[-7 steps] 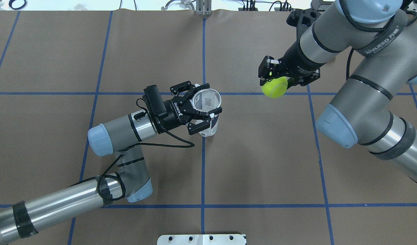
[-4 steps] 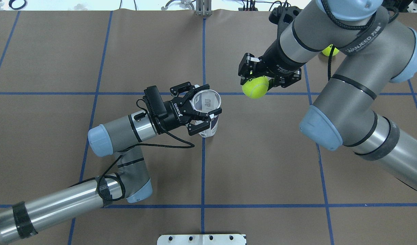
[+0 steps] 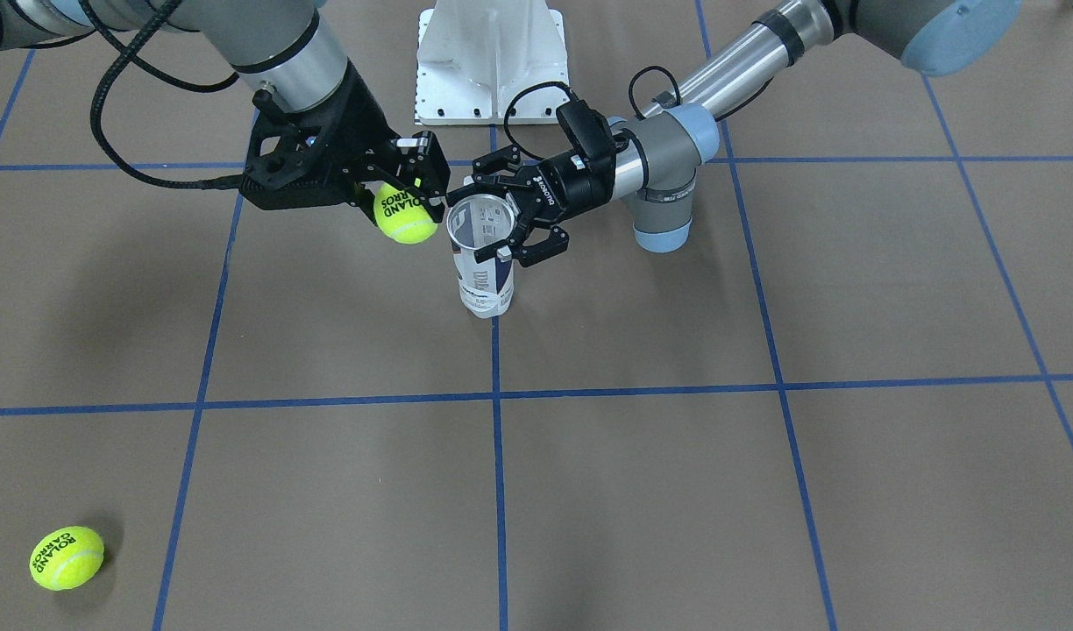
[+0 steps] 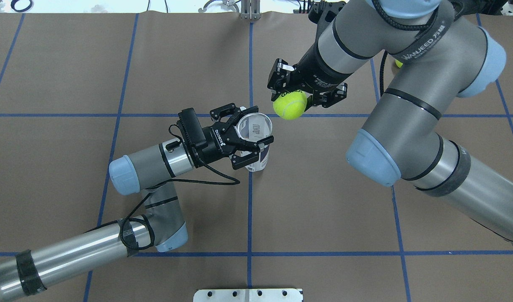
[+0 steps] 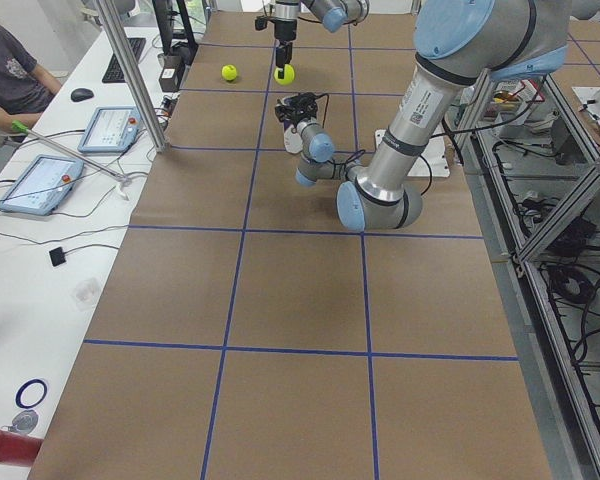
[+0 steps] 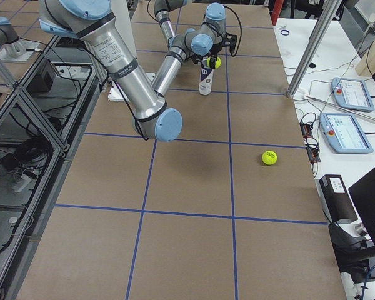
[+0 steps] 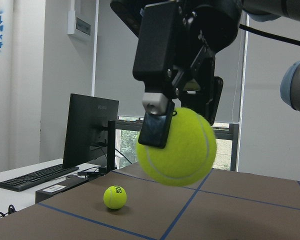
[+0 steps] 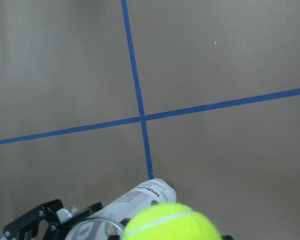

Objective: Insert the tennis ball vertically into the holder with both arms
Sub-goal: 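Carry the tennis ball with the right gripper over the can's open top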

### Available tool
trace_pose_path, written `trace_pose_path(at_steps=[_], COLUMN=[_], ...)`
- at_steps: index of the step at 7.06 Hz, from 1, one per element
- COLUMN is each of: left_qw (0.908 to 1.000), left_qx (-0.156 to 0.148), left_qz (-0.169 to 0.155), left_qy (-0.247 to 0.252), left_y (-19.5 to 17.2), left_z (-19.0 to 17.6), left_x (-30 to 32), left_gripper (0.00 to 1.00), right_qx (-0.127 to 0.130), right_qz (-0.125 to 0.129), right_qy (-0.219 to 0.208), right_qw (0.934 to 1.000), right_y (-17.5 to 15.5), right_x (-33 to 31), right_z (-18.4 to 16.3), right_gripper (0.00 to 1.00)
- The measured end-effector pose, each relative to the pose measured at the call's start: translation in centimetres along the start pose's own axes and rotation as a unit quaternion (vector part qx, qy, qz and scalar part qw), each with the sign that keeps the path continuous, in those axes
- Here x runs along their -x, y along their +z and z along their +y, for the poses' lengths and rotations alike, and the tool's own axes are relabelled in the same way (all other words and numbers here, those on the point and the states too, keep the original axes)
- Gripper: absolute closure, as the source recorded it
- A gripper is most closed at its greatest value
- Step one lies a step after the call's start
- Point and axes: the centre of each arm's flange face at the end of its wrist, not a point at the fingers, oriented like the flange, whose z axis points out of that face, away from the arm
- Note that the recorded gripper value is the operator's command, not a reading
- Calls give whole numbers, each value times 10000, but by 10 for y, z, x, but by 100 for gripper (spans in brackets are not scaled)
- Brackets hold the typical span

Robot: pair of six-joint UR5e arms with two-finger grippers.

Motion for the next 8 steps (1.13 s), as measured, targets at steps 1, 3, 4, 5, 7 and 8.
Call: trace_pose_path(at_steps=[1,3,4,5,7,8], left_qw=[10000,10000,10000,10000,10000,10000], left_qx=[-5,-14,-17,-11,8,14], left_qz=[2,6,7,5,0,-1], left_qy=[-6,-15,-17,-18,-17,-18], left_y=[0,0,0,-1,-2,-3], left_z=[0,-1,-1,-1,1,2], left_x=[0,-1,-1,0,0,0], left_gripper=[8,8,8,8,8,8], right_qx=[12,6,-3,-20,-50,-43], right_qz=[-28,-53,-59,-51,-14,-3], right_qy=[30,54,72,83,62,49], right_qw=[10000,10000,10000,10000,10000,10000], right_y=[0,3,6,11,20,23], right_x=[7,16,23,31,38,39], right_z=[4,11,14,17,22,25], right_gripper=[100,100,100,100,100,100])
